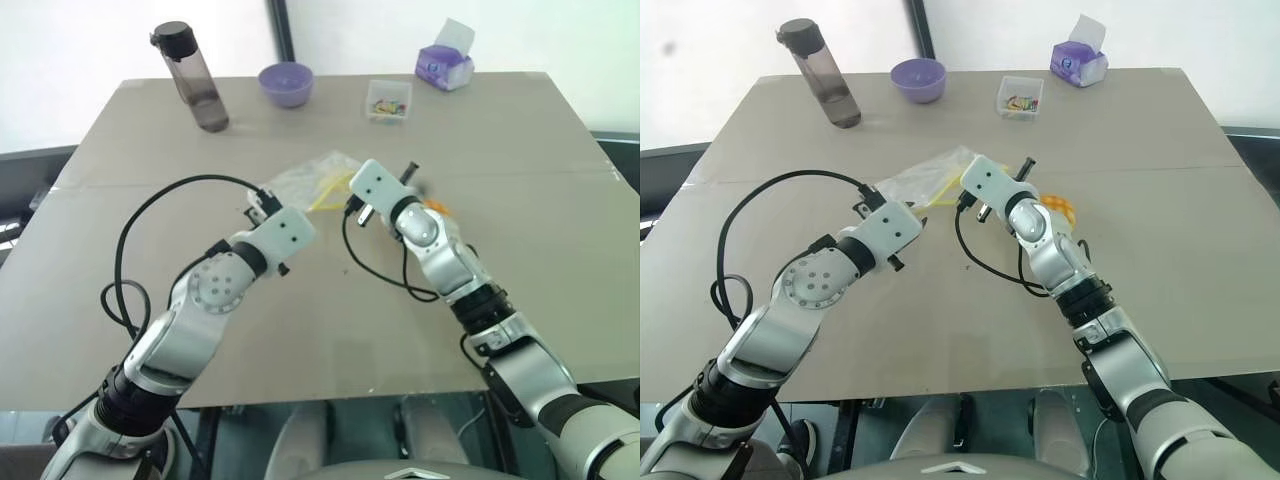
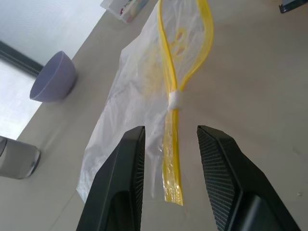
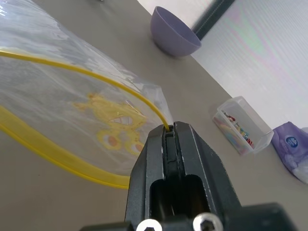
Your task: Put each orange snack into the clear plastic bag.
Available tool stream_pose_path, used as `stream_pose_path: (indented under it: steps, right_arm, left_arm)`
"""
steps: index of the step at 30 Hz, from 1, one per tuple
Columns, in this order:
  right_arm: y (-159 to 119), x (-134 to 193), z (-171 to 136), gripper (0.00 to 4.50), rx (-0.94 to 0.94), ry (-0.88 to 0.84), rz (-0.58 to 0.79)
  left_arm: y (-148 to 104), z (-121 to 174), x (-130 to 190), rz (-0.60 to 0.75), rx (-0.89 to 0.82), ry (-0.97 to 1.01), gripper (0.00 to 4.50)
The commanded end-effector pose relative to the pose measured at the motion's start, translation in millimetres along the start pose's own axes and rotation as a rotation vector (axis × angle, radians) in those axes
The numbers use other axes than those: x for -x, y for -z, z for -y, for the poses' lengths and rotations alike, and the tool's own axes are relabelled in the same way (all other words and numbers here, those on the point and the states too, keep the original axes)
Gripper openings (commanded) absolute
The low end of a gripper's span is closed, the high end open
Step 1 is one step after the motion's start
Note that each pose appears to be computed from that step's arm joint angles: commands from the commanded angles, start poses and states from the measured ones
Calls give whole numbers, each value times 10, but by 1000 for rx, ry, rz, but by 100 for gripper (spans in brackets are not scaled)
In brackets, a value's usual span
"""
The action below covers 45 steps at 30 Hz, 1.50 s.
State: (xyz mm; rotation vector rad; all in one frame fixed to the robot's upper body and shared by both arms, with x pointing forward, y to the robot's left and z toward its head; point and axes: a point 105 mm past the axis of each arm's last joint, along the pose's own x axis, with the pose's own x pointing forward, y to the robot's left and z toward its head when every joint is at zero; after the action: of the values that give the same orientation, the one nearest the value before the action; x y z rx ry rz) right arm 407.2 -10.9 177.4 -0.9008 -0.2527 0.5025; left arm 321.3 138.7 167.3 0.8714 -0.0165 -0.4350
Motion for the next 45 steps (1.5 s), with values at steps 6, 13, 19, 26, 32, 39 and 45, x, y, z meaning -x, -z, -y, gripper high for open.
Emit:
stream_pose_path:
  steps: [6, 13, 19, 26, 32, 39, 45]
  right_arm:
    - [-167, 18, 97, 0, -98, 34, 59]
    - [-176, 97, 181, 229, -52, 46, 87]
    - [-87, 217, 202, 321, -226, -7, 96]
    - [-145, 262, 33, 240, -535, -102, 93]
    - [-180, 233, -31, 7, -495, -106, 91]
    - [-165, 192, -72, 7, -482, -107, 89]
    - [-83, 163, -155, 7, -390, -123, 79]
  left_arm:
    - [-16, -117, 31, 10, -62, -56, 3]
    - [17, -143, 23, 24, -73, -62, 0]
    - [92, -192, 16, 14, -37, -84, 0]
    - [70, -161, -7, 28, -23, -78, 0]
    - [-3, -120, -14, 60, 4, -72, 0]
    - [-217, -15, 4, 177, -8, -10, 0]
    - [-409, 89, 57, 294, -17, 71, 0]
